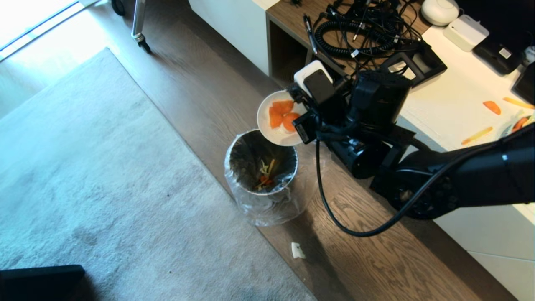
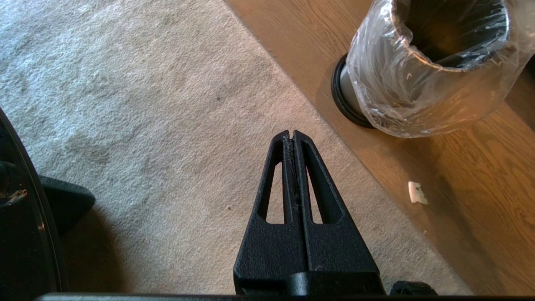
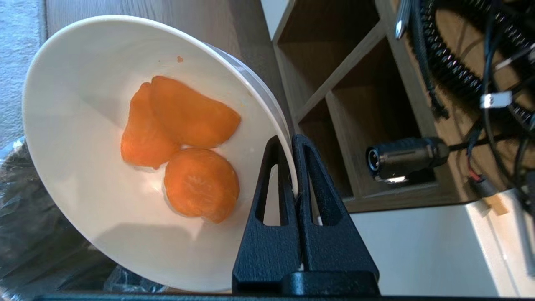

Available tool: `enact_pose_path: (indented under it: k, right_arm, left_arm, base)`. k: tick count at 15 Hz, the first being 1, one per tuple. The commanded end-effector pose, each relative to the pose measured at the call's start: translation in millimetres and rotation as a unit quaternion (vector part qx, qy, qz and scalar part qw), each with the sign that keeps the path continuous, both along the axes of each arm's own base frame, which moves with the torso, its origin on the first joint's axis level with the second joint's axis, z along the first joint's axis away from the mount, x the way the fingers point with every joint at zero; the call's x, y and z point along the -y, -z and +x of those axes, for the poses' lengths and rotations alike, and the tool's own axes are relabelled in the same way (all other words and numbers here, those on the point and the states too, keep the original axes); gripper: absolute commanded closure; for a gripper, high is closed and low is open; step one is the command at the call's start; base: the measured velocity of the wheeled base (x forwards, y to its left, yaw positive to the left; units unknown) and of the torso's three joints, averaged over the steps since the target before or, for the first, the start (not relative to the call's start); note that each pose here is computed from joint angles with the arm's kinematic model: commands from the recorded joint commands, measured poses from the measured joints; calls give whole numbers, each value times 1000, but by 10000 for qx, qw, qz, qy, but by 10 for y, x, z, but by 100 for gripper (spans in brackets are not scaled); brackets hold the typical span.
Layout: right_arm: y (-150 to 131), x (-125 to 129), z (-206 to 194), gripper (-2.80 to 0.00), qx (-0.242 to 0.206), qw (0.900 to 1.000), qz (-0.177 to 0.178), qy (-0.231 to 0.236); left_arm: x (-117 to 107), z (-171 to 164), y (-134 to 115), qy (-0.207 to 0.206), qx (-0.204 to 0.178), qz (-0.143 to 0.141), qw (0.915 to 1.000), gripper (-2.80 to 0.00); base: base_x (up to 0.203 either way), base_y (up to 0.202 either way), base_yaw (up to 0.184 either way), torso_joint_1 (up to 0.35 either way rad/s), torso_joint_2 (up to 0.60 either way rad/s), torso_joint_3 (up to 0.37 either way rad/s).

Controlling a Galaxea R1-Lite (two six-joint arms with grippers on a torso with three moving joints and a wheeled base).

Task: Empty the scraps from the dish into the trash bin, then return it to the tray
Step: Pour the leftover food from the bowl into the trash can

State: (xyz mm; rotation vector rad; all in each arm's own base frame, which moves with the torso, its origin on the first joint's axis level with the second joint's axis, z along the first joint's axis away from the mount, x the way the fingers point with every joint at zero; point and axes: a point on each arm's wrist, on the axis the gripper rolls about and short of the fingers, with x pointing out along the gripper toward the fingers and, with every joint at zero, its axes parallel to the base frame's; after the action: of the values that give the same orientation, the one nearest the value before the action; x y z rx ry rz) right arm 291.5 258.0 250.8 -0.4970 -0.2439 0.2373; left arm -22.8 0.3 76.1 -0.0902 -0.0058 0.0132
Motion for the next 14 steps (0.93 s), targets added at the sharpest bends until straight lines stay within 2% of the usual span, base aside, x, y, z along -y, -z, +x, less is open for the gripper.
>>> enact_pose_path:
  k: [1,6,12,14]
  right_arm:
    - [59,-39,-95,0,281,9995,-161,-55]
    - [110,-151,-224,0,967,9943,-440,-112]
    - [243,-105,-293,0,1721,9817,-809,-121]
    - [237,-110,-301,0,2035,9745,-928,-207]
  left_arm:
    - [0,0,0,-2,5,-1,10000,0]
    - [0,0,0,-2,5,-9,10000,0]
    - [0,0,0,-2,5,-1,10000,0]
    - [0,0,0,-2,5,-1,10000,0]
  base:
    - [0,0,0,0,0,0]
    - [0,0,0,0,0,0]
    - [0,0,0,0,0,0]
    - [0,0,0,0,0,0]
